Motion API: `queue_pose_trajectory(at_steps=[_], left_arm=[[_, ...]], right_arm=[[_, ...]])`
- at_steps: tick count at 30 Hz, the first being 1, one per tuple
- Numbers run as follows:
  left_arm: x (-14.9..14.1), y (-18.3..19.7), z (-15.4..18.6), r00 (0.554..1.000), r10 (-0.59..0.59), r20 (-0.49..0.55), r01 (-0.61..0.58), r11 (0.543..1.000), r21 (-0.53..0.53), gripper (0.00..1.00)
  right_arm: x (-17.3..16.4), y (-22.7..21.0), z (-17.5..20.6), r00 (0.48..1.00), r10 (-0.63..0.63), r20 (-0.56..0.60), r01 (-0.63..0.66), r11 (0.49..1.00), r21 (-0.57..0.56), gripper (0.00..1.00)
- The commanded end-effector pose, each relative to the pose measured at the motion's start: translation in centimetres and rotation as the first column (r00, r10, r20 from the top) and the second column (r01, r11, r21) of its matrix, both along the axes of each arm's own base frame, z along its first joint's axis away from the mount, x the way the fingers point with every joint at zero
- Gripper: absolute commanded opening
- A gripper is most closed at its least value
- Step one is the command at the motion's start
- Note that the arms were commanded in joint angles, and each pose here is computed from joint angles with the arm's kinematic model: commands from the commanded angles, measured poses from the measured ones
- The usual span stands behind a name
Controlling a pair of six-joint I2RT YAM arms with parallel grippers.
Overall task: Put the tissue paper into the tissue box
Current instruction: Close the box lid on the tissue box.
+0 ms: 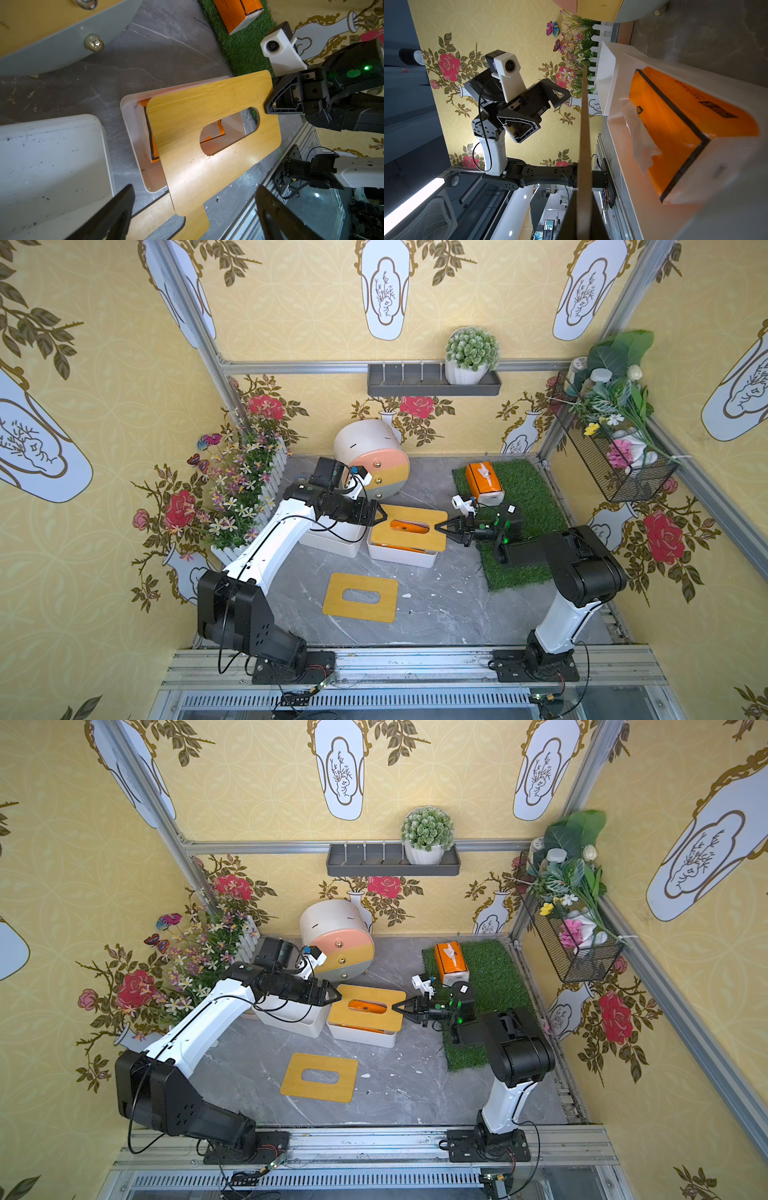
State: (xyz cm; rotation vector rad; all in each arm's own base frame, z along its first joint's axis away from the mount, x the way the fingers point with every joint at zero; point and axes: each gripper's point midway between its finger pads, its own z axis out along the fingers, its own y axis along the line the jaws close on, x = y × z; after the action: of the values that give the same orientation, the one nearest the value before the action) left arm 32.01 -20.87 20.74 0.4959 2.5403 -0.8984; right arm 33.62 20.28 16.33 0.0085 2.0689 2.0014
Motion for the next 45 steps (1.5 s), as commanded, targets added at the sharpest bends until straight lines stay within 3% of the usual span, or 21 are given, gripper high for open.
queue_pose_trajectory(at_steps=[1,19,45], left_arm=[[0.5,-0.4,-0.1,0.999,-0.021,0.040,0.022,1.000,-0.022,0.94],[1.0,-1.3,-3.4,0.998,-0.010,-0.057,0.007,0.999,-0.052,0.97],[1.2,-1.3,-7.5,0.987,0.019,-0.162,-0.015,1.000,0.020,1.00]], right_arm=[[0.1,0.4,0.2,0.997,0.024,0.070,-0.023,1.000,-0.011,0.00],[2.2,0.2,-2.2,1.000,-0.021,0.023,0.022,0.999,-0.046,0.00],[1.8,1.0,-3.8,0.998,-0.033,-0.045,0.031,0.998,-0.046,0.00]])
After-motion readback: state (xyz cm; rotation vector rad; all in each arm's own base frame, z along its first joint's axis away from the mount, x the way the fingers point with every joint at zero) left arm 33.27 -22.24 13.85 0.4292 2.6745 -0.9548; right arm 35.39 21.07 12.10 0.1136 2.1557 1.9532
